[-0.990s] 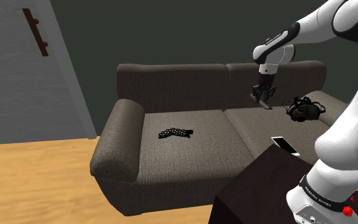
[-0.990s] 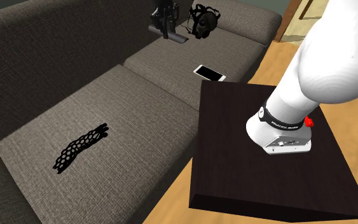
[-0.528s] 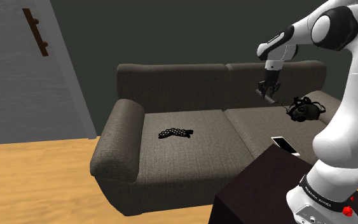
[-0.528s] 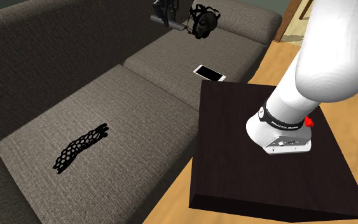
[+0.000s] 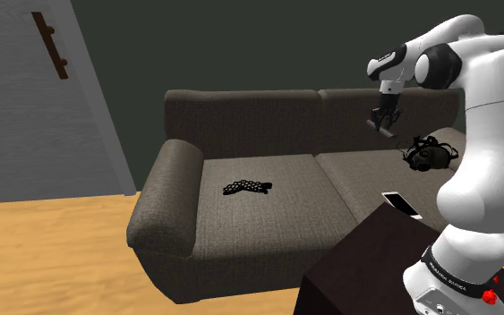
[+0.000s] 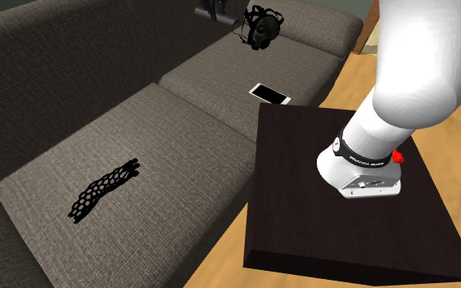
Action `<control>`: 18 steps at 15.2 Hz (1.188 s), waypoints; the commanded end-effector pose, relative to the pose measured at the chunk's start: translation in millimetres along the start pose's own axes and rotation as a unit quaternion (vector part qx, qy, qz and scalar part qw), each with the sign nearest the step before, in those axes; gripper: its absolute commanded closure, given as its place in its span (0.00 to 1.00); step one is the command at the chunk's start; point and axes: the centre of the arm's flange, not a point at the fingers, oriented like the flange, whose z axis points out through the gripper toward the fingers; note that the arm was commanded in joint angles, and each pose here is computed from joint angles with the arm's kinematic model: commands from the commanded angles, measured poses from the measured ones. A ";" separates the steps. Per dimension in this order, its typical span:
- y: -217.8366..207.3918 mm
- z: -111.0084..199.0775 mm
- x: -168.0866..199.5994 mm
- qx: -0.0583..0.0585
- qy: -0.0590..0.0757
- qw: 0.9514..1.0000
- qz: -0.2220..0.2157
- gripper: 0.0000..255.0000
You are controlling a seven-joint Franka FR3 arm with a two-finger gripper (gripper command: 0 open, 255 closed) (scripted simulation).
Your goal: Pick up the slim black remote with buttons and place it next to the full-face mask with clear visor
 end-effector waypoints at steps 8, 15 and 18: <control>33.2 29.9 30.4 0.000 0.000 1.000 -0.001 1.00; 34.4 66.0 38.3 0.000 0.000 1.000 -0.001 1.00; 34.9 81.4 41.6 0.000 0.000 1.000 -0.001 1.00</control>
